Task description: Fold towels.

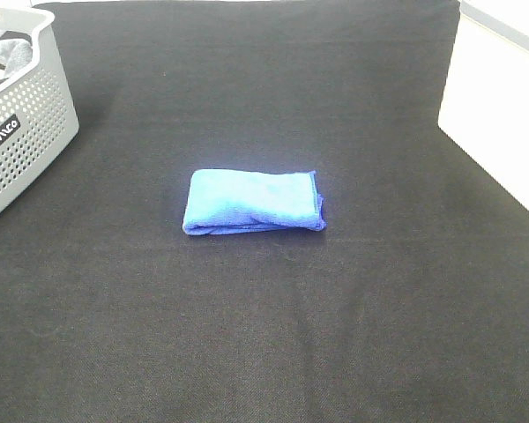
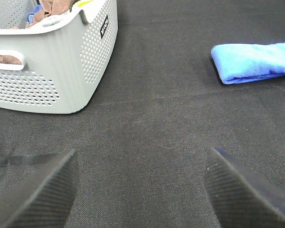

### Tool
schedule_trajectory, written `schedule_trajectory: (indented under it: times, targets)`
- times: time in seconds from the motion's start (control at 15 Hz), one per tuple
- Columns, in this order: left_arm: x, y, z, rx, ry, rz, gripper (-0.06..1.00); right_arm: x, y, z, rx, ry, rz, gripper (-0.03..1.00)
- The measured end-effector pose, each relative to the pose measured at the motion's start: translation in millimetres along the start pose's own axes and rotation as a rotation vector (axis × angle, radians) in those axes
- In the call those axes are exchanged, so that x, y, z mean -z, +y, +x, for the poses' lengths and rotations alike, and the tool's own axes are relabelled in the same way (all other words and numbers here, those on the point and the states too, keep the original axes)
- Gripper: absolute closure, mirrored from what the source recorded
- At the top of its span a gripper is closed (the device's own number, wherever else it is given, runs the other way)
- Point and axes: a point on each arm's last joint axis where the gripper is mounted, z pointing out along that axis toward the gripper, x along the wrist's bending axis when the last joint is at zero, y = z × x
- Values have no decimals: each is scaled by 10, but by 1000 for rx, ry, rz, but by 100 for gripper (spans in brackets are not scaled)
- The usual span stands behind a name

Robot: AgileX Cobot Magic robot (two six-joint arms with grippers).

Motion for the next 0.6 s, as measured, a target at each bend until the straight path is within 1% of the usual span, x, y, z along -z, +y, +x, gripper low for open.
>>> schedule_trajectory:
  times: [0.6]
  targets:
    - [0, 0, 0, 0, 0, 0, 23, 0, 0, 0, 0, 0, 0, 19]
